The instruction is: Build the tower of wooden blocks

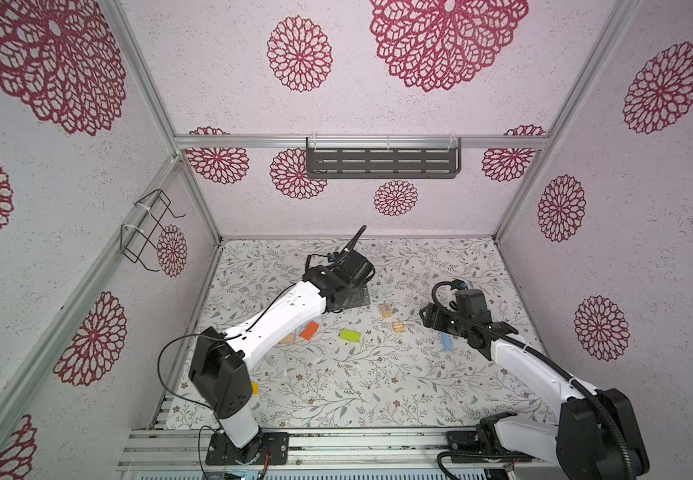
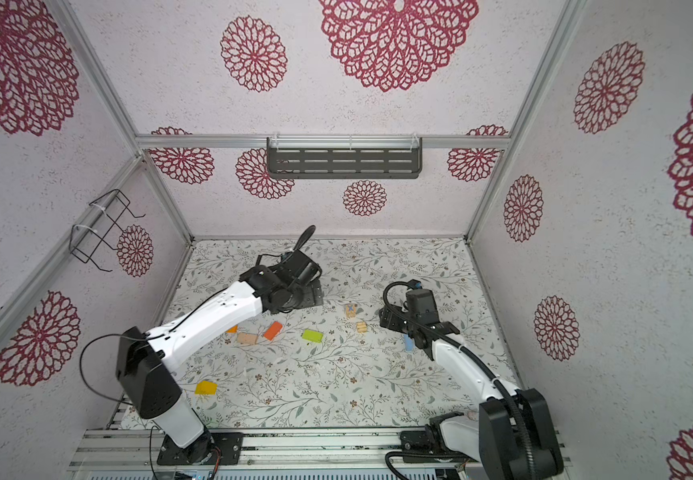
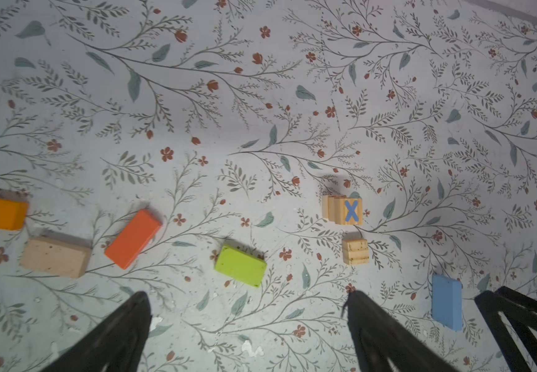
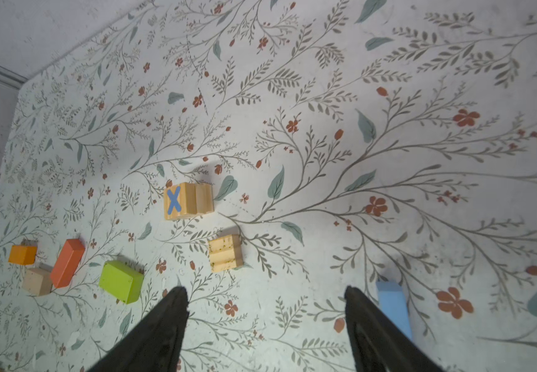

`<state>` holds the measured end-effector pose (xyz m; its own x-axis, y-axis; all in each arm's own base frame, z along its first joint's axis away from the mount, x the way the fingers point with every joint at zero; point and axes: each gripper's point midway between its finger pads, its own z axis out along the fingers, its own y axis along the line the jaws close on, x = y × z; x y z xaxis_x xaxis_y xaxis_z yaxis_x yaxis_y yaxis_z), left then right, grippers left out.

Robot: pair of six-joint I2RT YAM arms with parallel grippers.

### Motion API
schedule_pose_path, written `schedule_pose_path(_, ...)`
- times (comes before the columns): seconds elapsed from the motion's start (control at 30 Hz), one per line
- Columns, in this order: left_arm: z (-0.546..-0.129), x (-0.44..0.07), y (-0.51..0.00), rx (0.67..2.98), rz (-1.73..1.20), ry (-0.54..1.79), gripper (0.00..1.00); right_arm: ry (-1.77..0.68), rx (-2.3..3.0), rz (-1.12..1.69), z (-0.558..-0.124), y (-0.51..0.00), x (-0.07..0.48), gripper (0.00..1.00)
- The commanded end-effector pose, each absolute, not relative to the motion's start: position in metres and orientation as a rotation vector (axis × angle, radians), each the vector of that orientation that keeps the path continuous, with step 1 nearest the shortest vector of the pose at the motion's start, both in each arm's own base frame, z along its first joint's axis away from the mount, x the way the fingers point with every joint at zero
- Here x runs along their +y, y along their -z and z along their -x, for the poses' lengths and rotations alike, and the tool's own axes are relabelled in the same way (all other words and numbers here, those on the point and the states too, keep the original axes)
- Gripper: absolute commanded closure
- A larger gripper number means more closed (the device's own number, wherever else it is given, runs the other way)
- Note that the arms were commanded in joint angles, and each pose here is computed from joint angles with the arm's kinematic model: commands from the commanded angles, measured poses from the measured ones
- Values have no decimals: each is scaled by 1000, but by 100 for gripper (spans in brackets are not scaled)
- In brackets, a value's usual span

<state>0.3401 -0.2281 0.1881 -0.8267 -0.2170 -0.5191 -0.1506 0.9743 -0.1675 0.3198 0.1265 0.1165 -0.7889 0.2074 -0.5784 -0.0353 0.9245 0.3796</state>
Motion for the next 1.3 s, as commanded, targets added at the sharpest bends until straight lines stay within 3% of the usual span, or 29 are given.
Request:
schedule_pose_path(0.0,-341,-206,-180,2524,265,152,1,-388,2556,37,-306,-111,135,24)
schedule_pose_path(0.37,-322,-144,-164,2446,376,265,0,-258,2755,241,-304,-83,174,29)
schedule_pose_path(0.5,-318,-138,-157,2440,387,279,0,-246,2782,265,-309,-77,185,40)
schedule_pose_path(0.8,-314,-125,-146,2433,418,299,0,-129,2825,298,-321,-61,197,34)
schedule_pose_path(1.27,-318,-117,-138,2438,442,310,1,-73,2856,294,-337,-44,203,35)
